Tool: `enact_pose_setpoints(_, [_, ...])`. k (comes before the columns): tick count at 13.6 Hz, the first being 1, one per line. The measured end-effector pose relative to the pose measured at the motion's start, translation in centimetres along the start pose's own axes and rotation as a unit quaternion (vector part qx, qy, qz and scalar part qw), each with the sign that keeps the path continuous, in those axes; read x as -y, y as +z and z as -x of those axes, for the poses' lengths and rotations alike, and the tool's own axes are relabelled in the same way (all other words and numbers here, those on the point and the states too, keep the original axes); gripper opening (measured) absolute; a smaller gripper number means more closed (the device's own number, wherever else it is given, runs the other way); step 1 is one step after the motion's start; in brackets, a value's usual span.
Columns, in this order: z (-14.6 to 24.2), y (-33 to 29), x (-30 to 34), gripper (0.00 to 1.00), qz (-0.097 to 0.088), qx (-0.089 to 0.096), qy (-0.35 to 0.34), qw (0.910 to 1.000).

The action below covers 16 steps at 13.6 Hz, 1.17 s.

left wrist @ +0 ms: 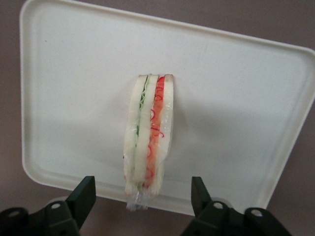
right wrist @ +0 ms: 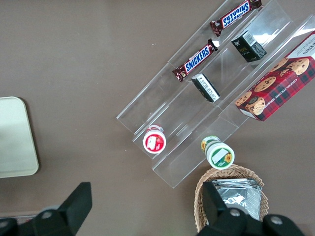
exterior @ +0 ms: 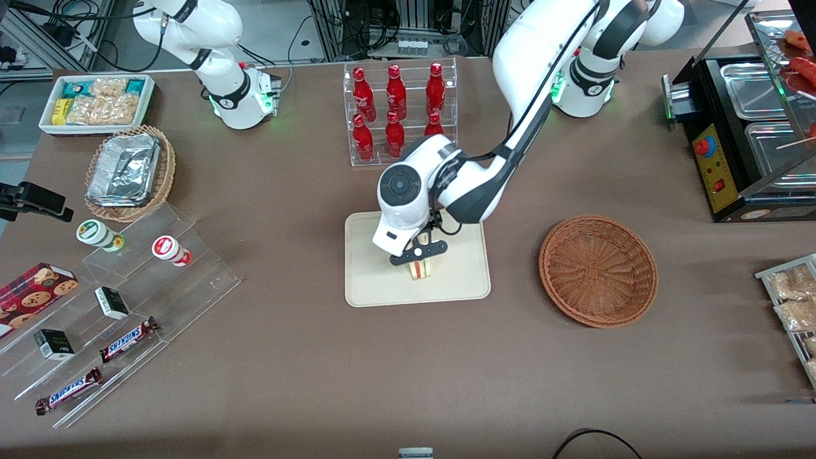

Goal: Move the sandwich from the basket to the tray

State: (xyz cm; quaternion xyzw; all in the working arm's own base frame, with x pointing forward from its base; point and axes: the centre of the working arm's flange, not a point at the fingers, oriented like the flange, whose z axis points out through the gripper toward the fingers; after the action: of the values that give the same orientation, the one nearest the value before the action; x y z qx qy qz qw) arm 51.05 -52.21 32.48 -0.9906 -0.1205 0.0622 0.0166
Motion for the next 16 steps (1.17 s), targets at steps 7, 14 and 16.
enact_pose_setpoints(7, [-7.8,-10.5,11.3,1.0,-0.019,0.011,0.092,0.9955])
enact_pose_setpoints(14, [-16.6,-14.6,29.5,1.0,-0.01,0.041,0.177,0.9832])
enact_pose_setpoints(16, [-16.7,-16.8,33.9,1.0,-0.005,0.042,0.194,0.9801])
